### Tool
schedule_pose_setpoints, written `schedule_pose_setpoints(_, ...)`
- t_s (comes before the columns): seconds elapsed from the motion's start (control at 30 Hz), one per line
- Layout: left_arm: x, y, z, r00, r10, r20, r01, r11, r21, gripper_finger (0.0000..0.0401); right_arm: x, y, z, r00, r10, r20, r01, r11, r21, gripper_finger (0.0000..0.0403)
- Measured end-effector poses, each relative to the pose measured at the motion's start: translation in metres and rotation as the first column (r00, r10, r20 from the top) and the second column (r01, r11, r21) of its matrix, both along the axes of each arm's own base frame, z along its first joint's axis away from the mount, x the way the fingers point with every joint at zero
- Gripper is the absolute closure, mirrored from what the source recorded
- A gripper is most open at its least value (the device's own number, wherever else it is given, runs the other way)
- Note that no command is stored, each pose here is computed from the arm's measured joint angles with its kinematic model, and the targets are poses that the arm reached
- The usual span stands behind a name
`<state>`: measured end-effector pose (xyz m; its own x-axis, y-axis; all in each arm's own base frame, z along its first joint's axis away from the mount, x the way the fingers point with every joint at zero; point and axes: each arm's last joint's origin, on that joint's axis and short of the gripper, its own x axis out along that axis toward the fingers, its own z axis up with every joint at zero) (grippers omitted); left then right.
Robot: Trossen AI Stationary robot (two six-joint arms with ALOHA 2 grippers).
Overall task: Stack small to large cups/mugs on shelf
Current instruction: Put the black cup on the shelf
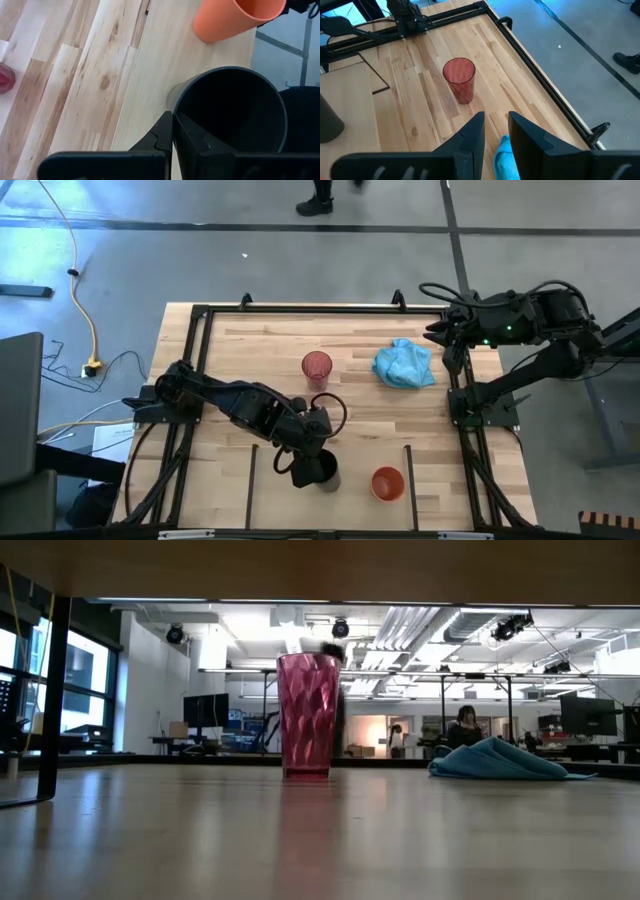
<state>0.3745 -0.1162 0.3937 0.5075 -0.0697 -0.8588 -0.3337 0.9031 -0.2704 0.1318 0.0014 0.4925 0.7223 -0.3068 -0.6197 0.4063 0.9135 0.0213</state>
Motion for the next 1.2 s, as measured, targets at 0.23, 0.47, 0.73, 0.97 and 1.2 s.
schedule_pose_setpoints(0.23, 0.001, -0.001, -0.002, 1.000, -0.007, -0.008, 0.007, 1.000, -0.010, 0.0401, 0.000, 0.000, 0.000, 1.000, -0.005, 0.003, 0.005, 1.000, 0.007, 0.0325)
schedule_pose_setpoints(0.47, 0.009, -0.004, -0.011, 0.999, -0.021, -0.032, 0.020, 0.999, -0.027, 0.0401, 0.000, 0.000, 0.000, 1.000, 0.005, 0.001, -0.005, 1.000, 0.016, 0.0325)
schedule_pose_setpoints(0.73, 0.009, -0.004, -0.011, 0.999, -0.019, -0.029, 0.018, 0.999, -0.034, 0.0401, -0.001, 0.000, -0.001, 1.000, 0.007, -0.012, -0.006, 1.000, 0.016, 0.0325)
schedule_pose_setpoints(0.97, 0.010, -0.005, -0.011, 0.999, -0.027, -0.023, 0.026, 0.999, -0.042, 0.0399, -0.001, 0.000, -0.001, 1.000, 0.006, -0.012, -0.006, 1.000, 0.016, 0.0325)
schedule_pose_setpoints(1.2, 0.010, -0.005, -0.009, 0.999, -0.048, -0.012, 0.047, 0.998, -0.050, 0.0369, -0.001, 0.000, -0.001, 1.000, 0.006, -0.012, -0.006, 1.000, 0.015, 0.0325)
